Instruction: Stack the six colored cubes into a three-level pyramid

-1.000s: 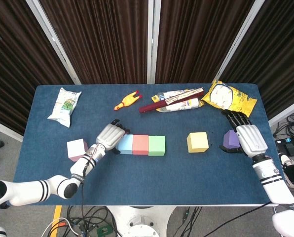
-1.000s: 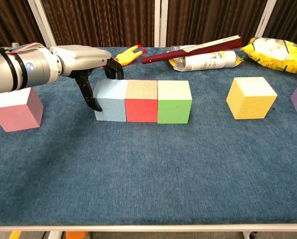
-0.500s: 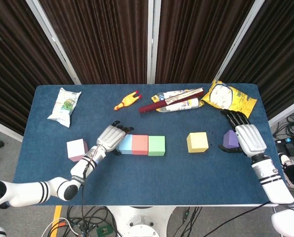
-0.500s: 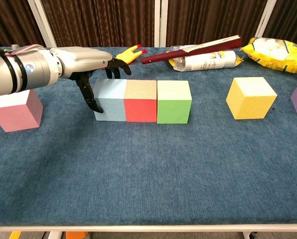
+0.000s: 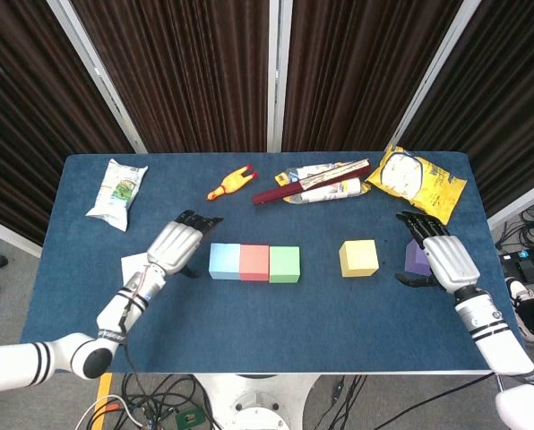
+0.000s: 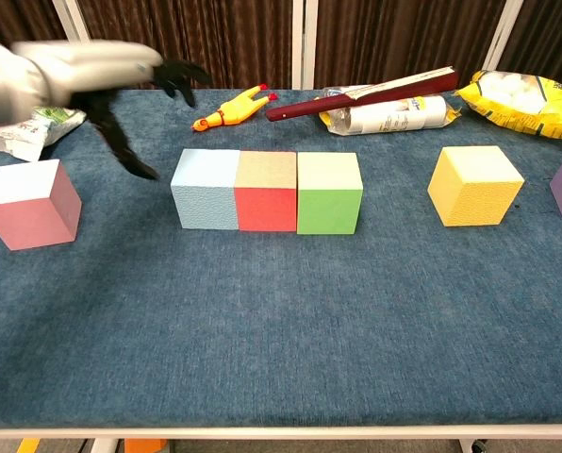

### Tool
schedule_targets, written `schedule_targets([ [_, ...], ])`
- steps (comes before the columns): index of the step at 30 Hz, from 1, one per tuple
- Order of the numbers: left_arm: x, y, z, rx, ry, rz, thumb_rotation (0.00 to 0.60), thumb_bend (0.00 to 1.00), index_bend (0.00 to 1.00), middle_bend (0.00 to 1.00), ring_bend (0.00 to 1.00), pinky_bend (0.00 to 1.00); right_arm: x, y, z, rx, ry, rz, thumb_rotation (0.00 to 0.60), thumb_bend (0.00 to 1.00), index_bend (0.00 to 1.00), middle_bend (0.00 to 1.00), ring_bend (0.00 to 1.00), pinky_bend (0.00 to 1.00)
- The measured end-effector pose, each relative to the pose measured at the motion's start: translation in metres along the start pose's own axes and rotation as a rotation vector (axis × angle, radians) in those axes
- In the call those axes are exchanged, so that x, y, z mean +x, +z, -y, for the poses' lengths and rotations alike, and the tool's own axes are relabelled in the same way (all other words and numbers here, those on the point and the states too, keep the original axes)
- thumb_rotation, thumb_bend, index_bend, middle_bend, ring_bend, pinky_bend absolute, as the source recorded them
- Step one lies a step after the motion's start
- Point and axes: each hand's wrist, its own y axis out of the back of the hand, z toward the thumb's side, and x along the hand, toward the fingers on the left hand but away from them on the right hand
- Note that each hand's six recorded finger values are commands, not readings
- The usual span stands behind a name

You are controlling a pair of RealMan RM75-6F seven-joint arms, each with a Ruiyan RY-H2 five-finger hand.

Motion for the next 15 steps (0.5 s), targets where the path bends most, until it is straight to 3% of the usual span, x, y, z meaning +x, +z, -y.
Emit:
schedule_targets([
  [9,-0.059,-0.059,-0.033,-0.065,0.132,-0.134,0.600,0.00,0.09,0.17,0.13,0.12,-0.013,0.000,0.025,0.020,0.089,0.005,0.600,0.05,0.00,0.07,0.00,0.00],
  [15,-0.086,-0.077,-0.032,-0.085,0.151,-0.172,0.600,0.00,0.09,0.17,0.13,0.12,-0.032,-0.001,0.040,0.069,0.134,0.023,0.600,0.04,0.00,0.07,0.00,0.00],
])
